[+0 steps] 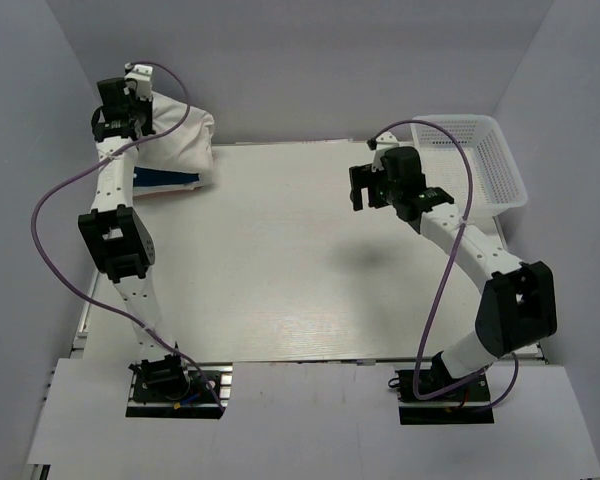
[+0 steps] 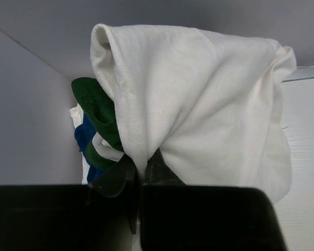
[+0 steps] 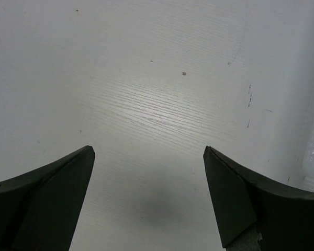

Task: Fold and stack the t-shirts
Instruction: Put the neatly folded tshirt into the corner of the board with the left arm

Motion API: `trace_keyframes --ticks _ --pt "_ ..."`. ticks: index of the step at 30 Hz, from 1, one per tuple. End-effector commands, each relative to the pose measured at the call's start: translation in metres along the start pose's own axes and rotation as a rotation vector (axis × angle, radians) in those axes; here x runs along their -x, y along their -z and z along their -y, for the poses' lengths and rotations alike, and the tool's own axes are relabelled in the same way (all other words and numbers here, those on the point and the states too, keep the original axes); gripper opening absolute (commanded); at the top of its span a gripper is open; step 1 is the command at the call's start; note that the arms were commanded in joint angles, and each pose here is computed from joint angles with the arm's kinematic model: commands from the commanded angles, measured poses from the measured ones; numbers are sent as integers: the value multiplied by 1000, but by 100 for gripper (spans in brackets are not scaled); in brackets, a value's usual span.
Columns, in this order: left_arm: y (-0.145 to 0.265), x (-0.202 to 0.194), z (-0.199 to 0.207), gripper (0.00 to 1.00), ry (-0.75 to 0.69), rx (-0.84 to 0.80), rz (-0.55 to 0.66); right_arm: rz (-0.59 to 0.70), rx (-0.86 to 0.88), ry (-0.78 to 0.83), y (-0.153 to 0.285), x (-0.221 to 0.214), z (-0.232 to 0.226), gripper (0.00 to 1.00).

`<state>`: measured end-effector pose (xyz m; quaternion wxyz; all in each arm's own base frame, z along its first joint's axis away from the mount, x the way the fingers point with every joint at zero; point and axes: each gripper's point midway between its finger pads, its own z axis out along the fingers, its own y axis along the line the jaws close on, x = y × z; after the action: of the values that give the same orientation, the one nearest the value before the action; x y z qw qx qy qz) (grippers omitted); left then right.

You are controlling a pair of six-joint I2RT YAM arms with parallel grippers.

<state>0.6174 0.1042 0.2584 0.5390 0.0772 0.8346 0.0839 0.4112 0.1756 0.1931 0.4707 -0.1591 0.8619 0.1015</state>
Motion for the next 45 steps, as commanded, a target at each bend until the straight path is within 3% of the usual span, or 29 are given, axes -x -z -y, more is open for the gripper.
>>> trace_keyframes --ticks 1,13,16,18,20,21,23,29,33,34,36,37,38,39,40,41,42,43,45 --pt "8 24 -24 0 6 24 93 16 -5 -3 1 15 0 90" --pt "-10 -8 -69 0 79 58 79 -47 -4 -43 -11 8 -3 90" --pt "-13 -14 -76 6 84 68 75 -49 2 -49 -14 9 -4 90" --pt "-16 -19 -83 22 98 88 70 -55 9 -53 -15 8 -5 90" --pt "-14 -21 -88 33 102 96 68 -60 14 -54 -17 7 -5 90" --pt "-12 -17 -89 51 116 97 73 -62 16 -55 -16 8 -7 90" --pt "-12 -18 -85 100 130 82 69 -58 25 -62 -16 10 -9 90" --pt "11 23 -69 100 226 41 146 -19 28 -123 -6 18 -11 90" --pt "30 25 -44 100 360 -31 106 49 19 -183 9 19 -10 90" --pt "33 20 -35 100 454 -54 76 77 21 -194 16 25 -10 90" --pt "62 28 -10 100 525 -135 41 79 45 -206 25 18 -15 90" --pt "66 4 13 100 588 -158 -30 98 47 -213 33 23 -14 90" --pt "78 5 42 100 599 -186 -33 85 53 -219 35 14 -16 90" --pt "134 46 49 100 589 -183 102 122 69 -217 45 21 -18 90" --pt "133 11 76 100 615 -211 113 159 80 -222 55 28 -19 90" --pt "154 16 103 100 662 -258 154 135 78 -226 54 12 -18 90" --pt "163 -13 123 100 685 -273 126 188 84 -221 70 23 -19 90" --pt "197 5 128 100 685 -290 196 178 80 -223 71 14 -18 90" --pt "213 -22 149 100 680 -280 73 207 72 -230 87 7 -16 90"
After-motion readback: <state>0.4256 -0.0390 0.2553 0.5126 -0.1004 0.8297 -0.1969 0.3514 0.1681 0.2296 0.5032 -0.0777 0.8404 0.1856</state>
